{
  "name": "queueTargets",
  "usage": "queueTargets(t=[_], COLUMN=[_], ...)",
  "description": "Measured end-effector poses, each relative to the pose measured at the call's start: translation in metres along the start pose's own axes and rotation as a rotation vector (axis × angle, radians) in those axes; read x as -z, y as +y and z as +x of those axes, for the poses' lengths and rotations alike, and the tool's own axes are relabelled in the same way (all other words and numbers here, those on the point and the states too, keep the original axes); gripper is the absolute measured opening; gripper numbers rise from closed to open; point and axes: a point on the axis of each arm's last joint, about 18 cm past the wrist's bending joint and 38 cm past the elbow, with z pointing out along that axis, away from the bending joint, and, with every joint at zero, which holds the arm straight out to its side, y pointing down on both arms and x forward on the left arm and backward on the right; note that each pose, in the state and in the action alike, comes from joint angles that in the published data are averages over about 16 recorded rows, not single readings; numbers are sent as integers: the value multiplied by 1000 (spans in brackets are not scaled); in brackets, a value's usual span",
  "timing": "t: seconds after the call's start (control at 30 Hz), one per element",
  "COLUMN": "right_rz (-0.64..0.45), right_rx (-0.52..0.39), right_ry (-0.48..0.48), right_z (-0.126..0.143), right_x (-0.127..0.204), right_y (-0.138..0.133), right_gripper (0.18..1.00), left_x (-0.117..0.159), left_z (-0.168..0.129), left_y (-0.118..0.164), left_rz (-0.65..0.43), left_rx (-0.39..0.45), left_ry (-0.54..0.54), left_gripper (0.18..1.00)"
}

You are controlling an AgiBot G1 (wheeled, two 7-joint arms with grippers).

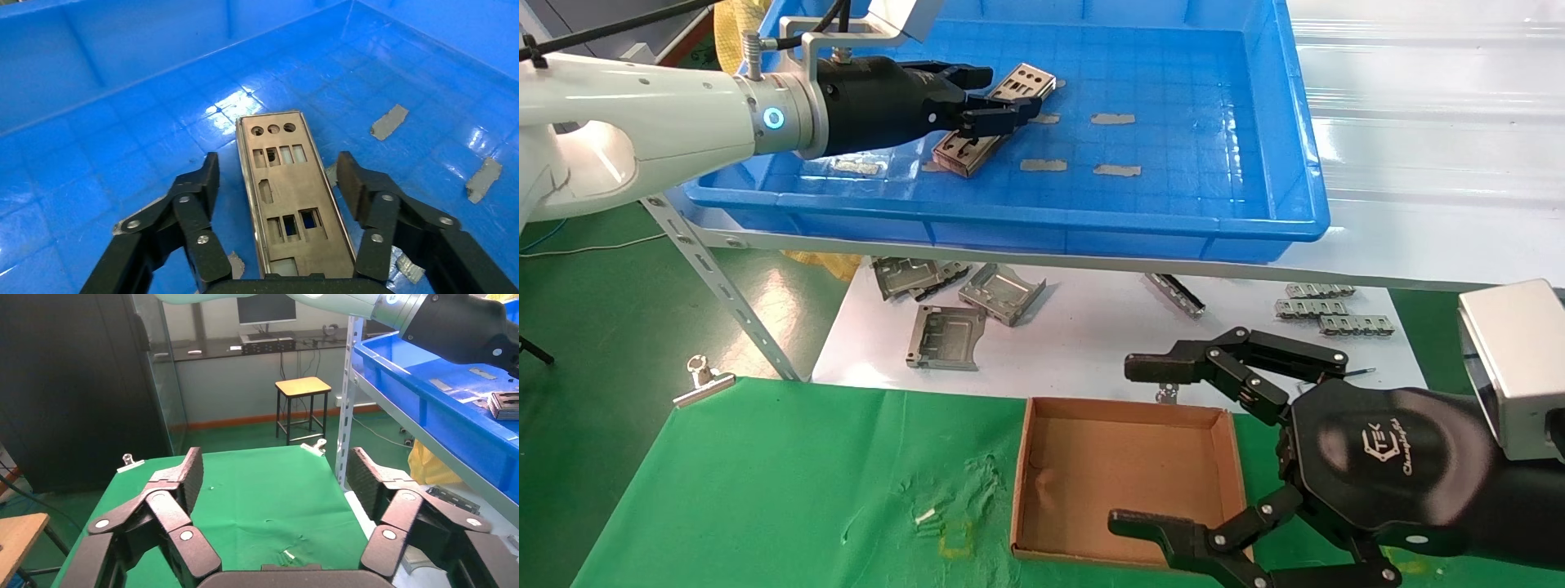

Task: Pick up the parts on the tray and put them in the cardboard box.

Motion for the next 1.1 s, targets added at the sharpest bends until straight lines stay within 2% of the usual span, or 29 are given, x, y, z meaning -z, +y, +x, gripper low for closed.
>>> queueTargets(t=[0.2, 0.33, 0.53, 0.73, 1.1], right_rz=[0, 0, 0, 0, 0], right_rx=[0, 0, 0, 0, 0], right_ry=[0, 0, 0, 0, 0], right_z=[0, 0, 0, 0, 0], right_x=[0, 0, 0, 0, 0], right_y=[0, 0, 0, 0, 0], right_gripper=[890, 932, 978, 997, 1001], left_x=[0, 0, 0, 3, 9], left_z=[0, 0, 1, 0, -5], left_y=[-1, -2, -6, -12, -24], left_rz=[5, 7, 13, 22, 47], left_rx=[-2, -4, -11, -19, -18], left_ry=[-1, 0, 5, 8, 5], left_gripper=[663, 573, 490, 463, 460])
